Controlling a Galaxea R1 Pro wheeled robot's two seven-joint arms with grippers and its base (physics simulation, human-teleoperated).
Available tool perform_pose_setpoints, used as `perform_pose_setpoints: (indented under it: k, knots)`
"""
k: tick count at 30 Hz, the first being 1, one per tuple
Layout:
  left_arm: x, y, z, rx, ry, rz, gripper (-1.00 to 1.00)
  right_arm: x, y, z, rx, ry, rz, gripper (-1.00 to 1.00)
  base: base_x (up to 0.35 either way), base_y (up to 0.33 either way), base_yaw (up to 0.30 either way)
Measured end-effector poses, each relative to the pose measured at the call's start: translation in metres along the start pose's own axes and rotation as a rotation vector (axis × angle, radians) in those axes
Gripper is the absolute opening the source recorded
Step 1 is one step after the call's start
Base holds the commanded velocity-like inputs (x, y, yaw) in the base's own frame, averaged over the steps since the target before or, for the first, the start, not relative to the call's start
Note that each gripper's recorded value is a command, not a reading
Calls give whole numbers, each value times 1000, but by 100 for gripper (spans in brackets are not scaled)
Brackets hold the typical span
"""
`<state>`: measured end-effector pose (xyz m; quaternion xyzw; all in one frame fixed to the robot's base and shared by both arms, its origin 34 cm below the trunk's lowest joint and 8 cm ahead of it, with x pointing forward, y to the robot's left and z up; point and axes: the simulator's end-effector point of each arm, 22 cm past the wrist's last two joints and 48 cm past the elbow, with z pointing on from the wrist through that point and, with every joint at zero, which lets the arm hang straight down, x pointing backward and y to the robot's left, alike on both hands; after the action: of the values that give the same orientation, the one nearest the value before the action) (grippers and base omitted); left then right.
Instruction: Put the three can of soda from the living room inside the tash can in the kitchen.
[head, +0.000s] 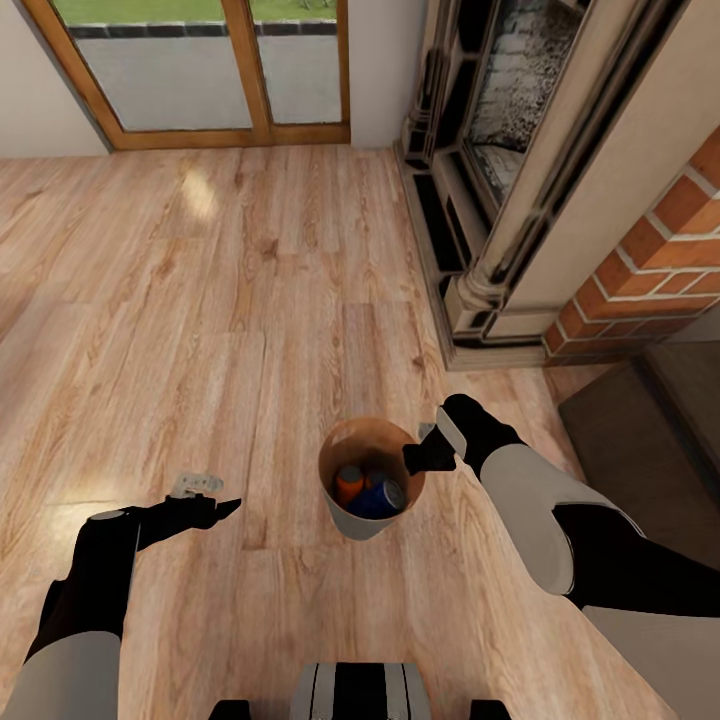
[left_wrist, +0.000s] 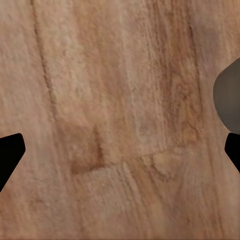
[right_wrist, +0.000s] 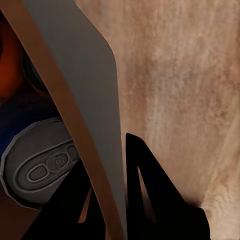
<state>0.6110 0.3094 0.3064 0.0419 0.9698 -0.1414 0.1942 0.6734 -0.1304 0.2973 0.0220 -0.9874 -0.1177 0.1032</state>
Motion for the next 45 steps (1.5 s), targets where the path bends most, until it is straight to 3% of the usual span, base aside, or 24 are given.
perform_pose_setpoints:
  k: [16, 39, 45]
  knots:
    - [15, 5, 21, 1, -2, 1, 100, 8, -16, 31, 13, 9, 8, -100, 0, 0, 0]
    - [25, 4, 29, 6, -7, 14, 100, 11, -19, 42, 8, 12, 14, -100, 0, 0, 0]
    - [34, 7, 40, 5, -5, 15, 100, 12, -24, 56, 17, 14, 9, -100, 0, 0, 0]
